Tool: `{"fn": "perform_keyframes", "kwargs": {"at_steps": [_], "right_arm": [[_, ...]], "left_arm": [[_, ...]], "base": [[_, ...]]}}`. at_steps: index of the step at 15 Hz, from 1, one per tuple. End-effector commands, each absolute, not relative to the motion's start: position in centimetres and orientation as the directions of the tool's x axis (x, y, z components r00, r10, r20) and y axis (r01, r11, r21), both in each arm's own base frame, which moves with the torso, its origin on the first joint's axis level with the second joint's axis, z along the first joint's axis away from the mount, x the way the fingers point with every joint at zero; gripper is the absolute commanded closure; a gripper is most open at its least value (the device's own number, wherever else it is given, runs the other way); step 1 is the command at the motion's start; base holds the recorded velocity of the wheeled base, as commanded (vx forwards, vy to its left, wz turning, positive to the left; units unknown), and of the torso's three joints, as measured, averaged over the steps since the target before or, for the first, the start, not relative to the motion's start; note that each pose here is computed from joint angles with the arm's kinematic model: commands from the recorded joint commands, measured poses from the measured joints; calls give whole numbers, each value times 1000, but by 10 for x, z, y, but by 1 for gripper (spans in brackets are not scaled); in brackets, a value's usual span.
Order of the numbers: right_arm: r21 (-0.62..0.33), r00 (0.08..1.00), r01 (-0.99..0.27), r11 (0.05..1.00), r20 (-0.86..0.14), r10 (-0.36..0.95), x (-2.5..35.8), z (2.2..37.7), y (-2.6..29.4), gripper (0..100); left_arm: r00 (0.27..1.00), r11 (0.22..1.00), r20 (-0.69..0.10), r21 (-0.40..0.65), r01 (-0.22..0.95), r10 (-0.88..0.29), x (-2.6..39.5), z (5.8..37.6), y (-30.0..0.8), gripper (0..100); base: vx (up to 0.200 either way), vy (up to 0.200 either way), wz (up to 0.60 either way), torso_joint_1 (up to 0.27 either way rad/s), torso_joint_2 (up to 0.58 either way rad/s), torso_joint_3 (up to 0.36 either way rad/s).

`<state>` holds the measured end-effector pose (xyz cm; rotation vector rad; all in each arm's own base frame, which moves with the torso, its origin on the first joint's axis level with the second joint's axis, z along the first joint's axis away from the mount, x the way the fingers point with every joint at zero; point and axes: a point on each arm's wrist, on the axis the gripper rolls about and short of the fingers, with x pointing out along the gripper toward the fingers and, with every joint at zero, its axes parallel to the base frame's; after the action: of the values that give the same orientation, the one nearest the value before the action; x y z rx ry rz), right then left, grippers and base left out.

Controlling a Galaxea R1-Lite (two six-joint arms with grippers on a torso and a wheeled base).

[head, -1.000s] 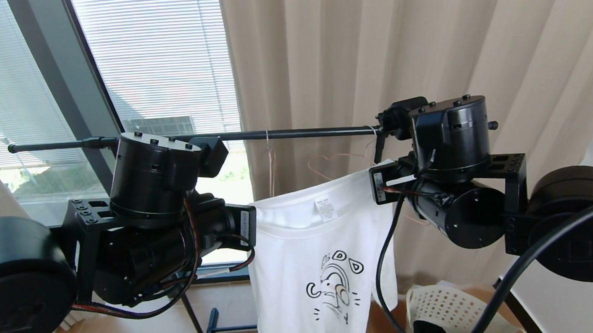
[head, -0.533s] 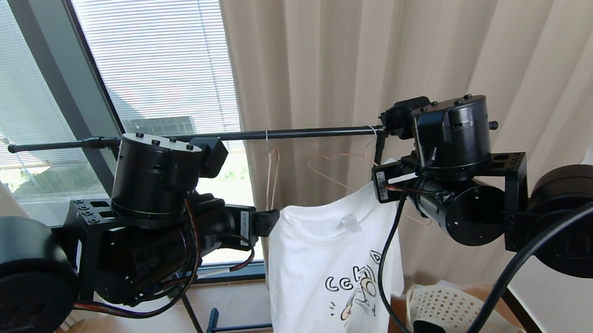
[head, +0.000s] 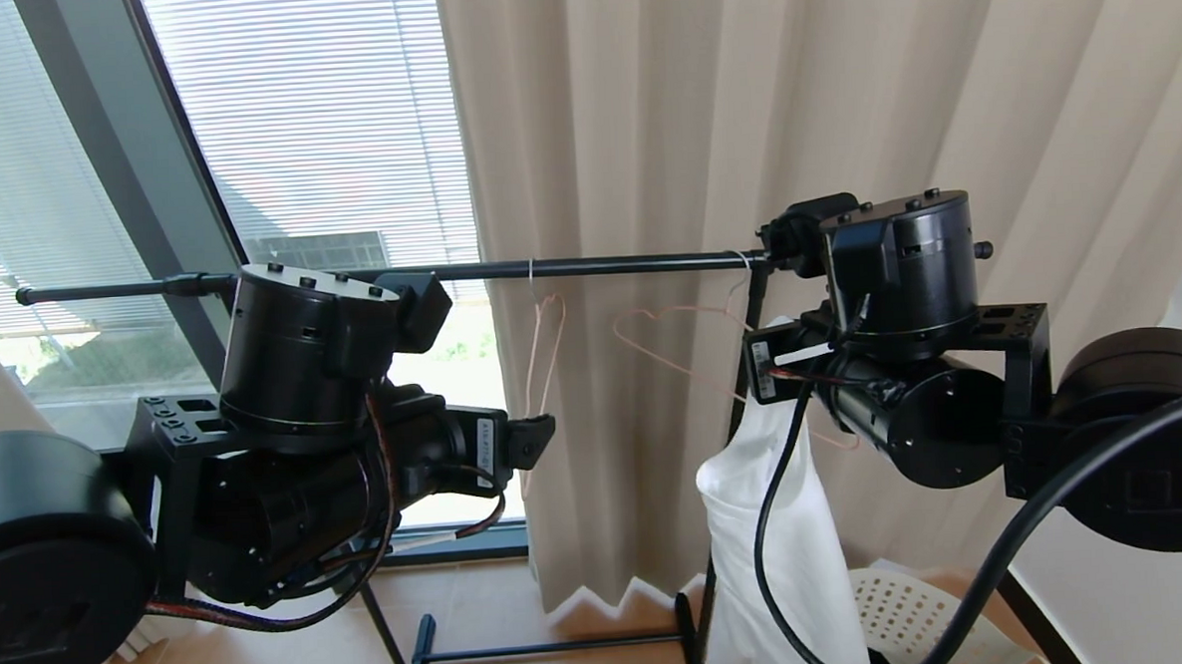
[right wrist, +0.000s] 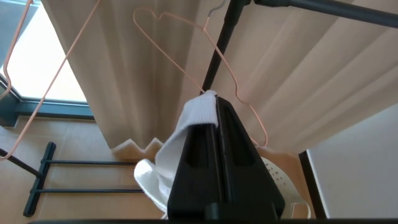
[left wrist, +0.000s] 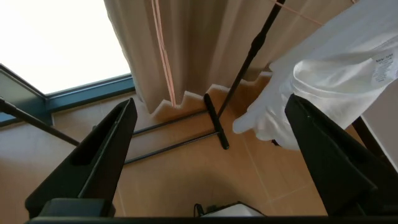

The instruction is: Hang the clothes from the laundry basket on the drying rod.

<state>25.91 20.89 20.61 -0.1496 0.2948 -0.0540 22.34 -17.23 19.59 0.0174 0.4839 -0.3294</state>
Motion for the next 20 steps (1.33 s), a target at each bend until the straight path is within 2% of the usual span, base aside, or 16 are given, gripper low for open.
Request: {"fn": "perform_keyframes", "kwargs": {"at_steps": [1,4,8,14,20], "right_arm": [[-155,955,30,987,-286,-74,259,205,209,100],[-156,955,30,987,-287,-75,259,205,209,100],[-163,952,29,986,-296,-77,261,201,211,100],[-174,949,27,984,-306,-80,264,195,213,100],[-189,943,24,982,-321,-85,268,187,217,100]], "left_arm": [[834,948,-461,-61,312,-304,225,195,-172,0],[840,960,-471,-58,275,-269,236,189,-167,0],[818,949,-486,-93,302,-307,254,174,-162,0],[820,963,-511,-75,258,-259,304,126,-176,0],[833,977,-512,-77,198,-209,341,112,-172,0]], "base": [[0,0,0,0,0,0],[0,0,0,0,0,0],[0,0,0,0,0,0],[0,0,0,0,0,0],[0,0,0,0,0,0]]}}
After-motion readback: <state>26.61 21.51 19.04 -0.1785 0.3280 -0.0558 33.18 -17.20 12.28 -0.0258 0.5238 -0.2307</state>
